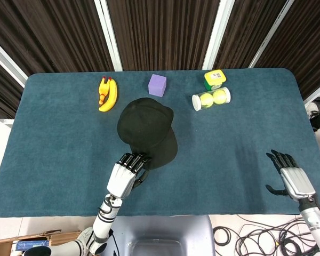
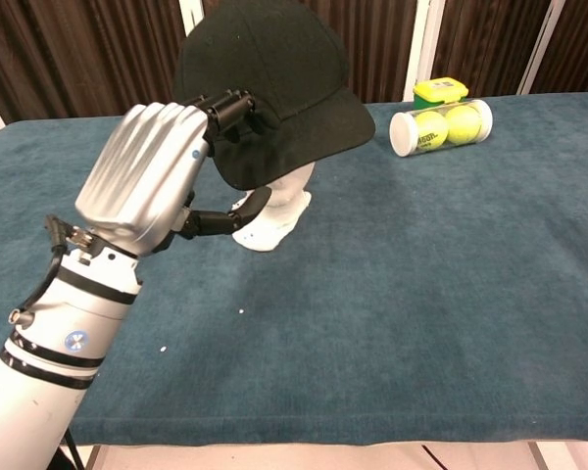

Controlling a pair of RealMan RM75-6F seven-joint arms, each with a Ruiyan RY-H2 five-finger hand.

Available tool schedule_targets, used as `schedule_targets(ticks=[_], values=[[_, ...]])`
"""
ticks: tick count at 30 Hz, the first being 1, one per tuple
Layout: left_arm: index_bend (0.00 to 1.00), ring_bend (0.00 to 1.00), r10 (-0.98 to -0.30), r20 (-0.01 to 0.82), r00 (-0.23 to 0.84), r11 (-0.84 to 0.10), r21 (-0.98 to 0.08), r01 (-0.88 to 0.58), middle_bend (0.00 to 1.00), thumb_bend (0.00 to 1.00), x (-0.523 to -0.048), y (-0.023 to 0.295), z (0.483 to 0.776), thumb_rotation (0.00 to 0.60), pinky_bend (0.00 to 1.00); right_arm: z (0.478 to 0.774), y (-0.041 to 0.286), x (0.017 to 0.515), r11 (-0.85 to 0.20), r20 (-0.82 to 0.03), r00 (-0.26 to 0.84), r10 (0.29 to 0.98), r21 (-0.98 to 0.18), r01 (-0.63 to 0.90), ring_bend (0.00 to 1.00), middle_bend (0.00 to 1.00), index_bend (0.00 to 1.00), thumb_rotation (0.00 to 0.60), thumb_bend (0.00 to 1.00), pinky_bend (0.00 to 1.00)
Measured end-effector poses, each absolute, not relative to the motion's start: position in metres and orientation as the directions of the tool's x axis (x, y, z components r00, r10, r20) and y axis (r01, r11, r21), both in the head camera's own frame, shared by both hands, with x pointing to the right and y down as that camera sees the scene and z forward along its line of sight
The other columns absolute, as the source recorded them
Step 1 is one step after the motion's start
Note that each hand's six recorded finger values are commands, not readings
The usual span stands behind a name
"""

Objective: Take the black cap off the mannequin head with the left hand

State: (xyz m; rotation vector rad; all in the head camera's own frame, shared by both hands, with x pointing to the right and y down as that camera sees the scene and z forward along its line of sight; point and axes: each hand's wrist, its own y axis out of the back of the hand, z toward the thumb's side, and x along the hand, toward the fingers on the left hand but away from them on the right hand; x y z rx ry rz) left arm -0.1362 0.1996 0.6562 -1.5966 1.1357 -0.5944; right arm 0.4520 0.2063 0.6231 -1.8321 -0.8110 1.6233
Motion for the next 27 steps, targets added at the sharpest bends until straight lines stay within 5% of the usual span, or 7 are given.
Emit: schedule_targets(ticks=[20, 27], values=[[0.4, 0.44, -0.874, -0.193, 0.447, 0.018, -0.931, -0.366, 0.42, 0.38, -0.121, 0.202, 0.66, 0.6, 0.52, 0.618, 0.207, 0.453, -0.661, -0.654, 0.095, 0.75, -0.744, 0.095, 0.0, 0.0, 0.0, 0.6, 0.17, 0.0], [0.51, 0.54, -0.865, -0.214, 0.454, 0.059, -0.941, -0.333, 0.54, 0.46, -0.121, 0.196, 0.659, 0.6, 0.59, 0.615, 0.208, 0.455, -0.659, -0.652, 0.094, 0.752, -0.746, 0.1, 0.0, 0.0, 0.0, 0.6, 0.17, 0.0]])
